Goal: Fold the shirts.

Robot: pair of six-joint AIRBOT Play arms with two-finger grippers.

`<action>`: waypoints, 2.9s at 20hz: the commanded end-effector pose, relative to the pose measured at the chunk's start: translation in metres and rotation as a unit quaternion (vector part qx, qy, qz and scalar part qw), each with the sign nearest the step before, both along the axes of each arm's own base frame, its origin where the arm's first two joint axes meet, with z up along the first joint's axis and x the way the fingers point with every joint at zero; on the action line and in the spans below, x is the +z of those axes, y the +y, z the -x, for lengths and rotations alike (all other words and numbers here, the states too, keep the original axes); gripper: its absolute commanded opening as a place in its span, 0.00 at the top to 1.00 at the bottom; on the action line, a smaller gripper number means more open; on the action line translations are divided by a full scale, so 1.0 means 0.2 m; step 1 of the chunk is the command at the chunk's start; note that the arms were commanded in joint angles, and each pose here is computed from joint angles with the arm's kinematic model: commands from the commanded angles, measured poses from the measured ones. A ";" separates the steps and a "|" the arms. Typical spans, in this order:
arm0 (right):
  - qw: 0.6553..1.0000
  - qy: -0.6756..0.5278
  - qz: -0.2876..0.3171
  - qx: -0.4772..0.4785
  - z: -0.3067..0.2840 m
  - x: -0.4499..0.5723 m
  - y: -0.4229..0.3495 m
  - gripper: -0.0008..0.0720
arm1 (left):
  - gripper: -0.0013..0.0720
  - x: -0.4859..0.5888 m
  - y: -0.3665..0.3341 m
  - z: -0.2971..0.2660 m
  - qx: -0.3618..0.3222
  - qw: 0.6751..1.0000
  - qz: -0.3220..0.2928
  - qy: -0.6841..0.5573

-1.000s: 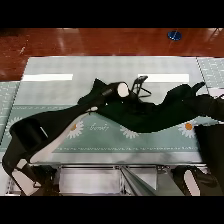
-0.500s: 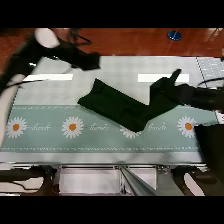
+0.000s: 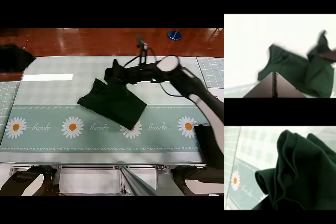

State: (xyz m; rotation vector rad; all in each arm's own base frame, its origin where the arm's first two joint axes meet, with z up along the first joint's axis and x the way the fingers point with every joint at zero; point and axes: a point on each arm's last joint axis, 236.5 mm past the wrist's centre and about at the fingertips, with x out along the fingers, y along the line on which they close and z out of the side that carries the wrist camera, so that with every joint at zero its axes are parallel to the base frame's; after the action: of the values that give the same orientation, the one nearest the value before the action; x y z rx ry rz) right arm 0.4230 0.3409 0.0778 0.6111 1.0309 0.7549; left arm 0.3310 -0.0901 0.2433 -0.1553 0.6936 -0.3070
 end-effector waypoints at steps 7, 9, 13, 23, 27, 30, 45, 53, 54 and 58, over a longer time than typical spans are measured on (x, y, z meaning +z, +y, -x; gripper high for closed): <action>0.997 0.064 -0.024 0.032 -0.09 -0.16 0.16 0.42 | 0.95 -0.56 -0.03 0.06 0.038 0.995 0.063 0.072; 0.995 0.080 -0.024 0.058 -0.03 0.00 -0.07 0.42 | 0.95 -0.59 -0.03 0.04 0.039 0.994 0.062 0.082; 0.982 0.035 0.185 0.006 0.13 0.19 -0.84 0.42 | 0.95 -0.59 -0.03 0.05 0.037 0.994 0.064 0.085; 0.927 0.157 0.087 -0.329 0.58 -0.60 -1.19 0.43 | 0.95 -0.60 -0.05 0.05 0.035 0.993 0.071 0.089; 0.940 0.224 -0.009 -0.257 0.56 -0.75 -0.91 0.43 | 0.95 -0.60 -0.05 0.05 0.035 0.993 0.071 0.089; 0.936 0.265 -0.055 -0.225 0.57 -0.84 -0.79 0.43 | 0.95 -0.62 -0.05 0.04 0.035 0.992 0.070 0.094; 0.990 0.124 0.063 0.008 0.23 -0.43 -0.39 0.96 | 0.95 -0.68 -0.07 0.02 0.035 0.989 0.080 0.117; 0.986 -0.048 0.152 -0.053 -0.06 0.59 -0.92 0.96 | 0.95 -0.68 -0.07 0.02 0.033 0.989 0.079 0.116; 0.984 -0.050 0.147 -0.083 -0.07 0.68 -1.03 0.96 | 0.95 -0.68 -0.07 0.02 0.033 0.990 0.079 0.116; 0.974 -0.022 0.147 -0.169 0.07 0.84 -1.45 0.96 | 0.95 -0.67 -0.07 0.01 0.035 0.990 0.080 0.110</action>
State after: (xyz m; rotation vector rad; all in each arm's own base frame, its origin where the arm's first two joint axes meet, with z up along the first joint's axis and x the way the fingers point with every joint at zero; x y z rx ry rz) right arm 0.4354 0.1056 0.2208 0.4482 0.9404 0.4224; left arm 0.3276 -0.1047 0.1078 -0.3687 0.8893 -0.2815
